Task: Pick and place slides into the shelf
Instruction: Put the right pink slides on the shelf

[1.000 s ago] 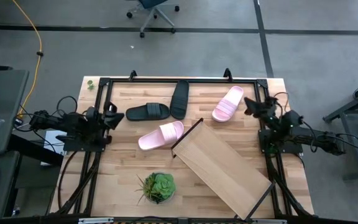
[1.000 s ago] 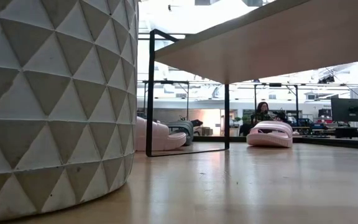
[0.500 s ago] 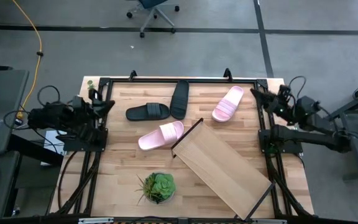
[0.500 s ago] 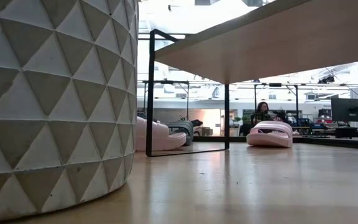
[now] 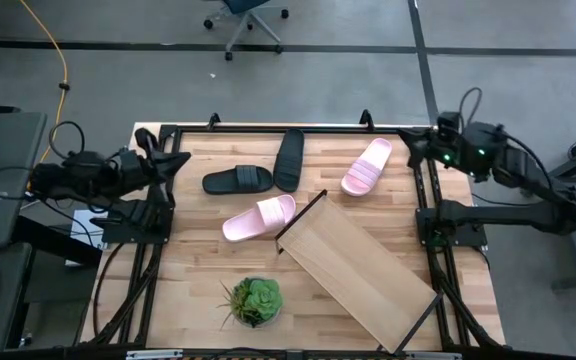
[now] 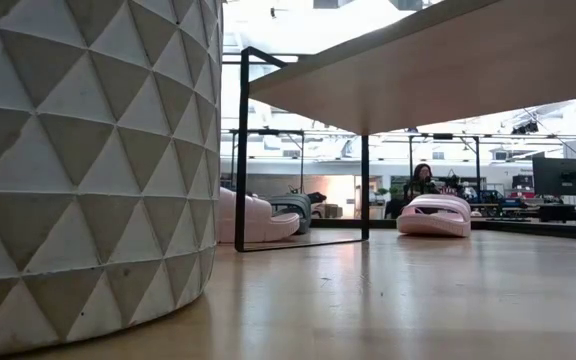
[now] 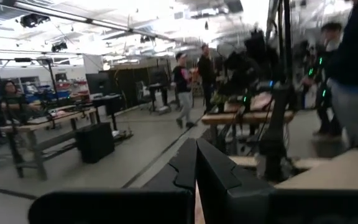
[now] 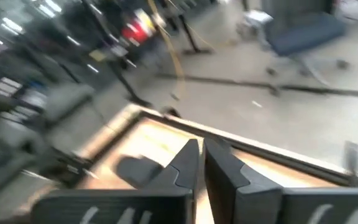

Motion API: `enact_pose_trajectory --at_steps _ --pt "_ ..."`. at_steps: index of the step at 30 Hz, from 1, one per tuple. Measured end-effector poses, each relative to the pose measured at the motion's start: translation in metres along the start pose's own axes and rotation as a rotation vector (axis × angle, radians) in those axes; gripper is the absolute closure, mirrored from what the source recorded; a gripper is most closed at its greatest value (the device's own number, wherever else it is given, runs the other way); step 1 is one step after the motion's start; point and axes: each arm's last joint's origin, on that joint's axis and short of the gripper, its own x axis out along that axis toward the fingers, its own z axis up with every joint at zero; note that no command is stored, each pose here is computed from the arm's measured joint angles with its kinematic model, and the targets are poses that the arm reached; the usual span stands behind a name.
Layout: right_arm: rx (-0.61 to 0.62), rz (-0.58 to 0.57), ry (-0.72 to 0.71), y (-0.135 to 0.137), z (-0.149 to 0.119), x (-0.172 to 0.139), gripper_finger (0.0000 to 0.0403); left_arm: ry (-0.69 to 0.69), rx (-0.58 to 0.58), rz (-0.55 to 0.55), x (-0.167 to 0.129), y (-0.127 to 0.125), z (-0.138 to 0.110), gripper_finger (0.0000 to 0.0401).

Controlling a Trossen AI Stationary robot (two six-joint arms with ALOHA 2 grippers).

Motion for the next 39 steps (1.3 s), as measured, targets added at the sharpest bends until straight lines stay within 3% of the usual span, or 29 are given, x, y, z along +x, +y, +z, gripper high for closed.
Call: enact_pose_trajectory --at_steps 4,9,13,20,28,33,39 --pt "-0.059 -0.090 0.088 0.000 0.013 0.014 0.0359 0.027 0.067 0.020 0.006 -0.002 0.004 0.0400" --pt "-0.076 -0.095 0.214 -0.011 0.023 0.040 0.0331 0.041 0.070 0.052 0.007 -0.002 0.004 0.0400" --pt "-0.051 -0.056 0.317 -0.029 0.027 0.062 0.0319 0.041 0.067 0.054 0.007 -0.002 0.004 0.0400" --pt "0.100 0.103 0.495 -0.072 0.029 0.103 0.0315 0.055 0.028 0.051 0.010 -0.005 0.002 0.0400" --pt "0.257 0.164 0.710 -0.114 0.011 0.139 0.0315 0.110 0.019 0.034 0.023 -0.016 -0.004 0.0400" --pt "0.232 0.139 0.889 -0.126 -0.007 0.146 0.0305 0.141 0.029 0.027 0.030 -0.022 -0.008 0.0400" --pt "0.194 0.097 0.978 -0.134 -0.016 0.154 0.0268 0.144 0.019 0.026 0.033 -0.024 -0.008 0.0400"
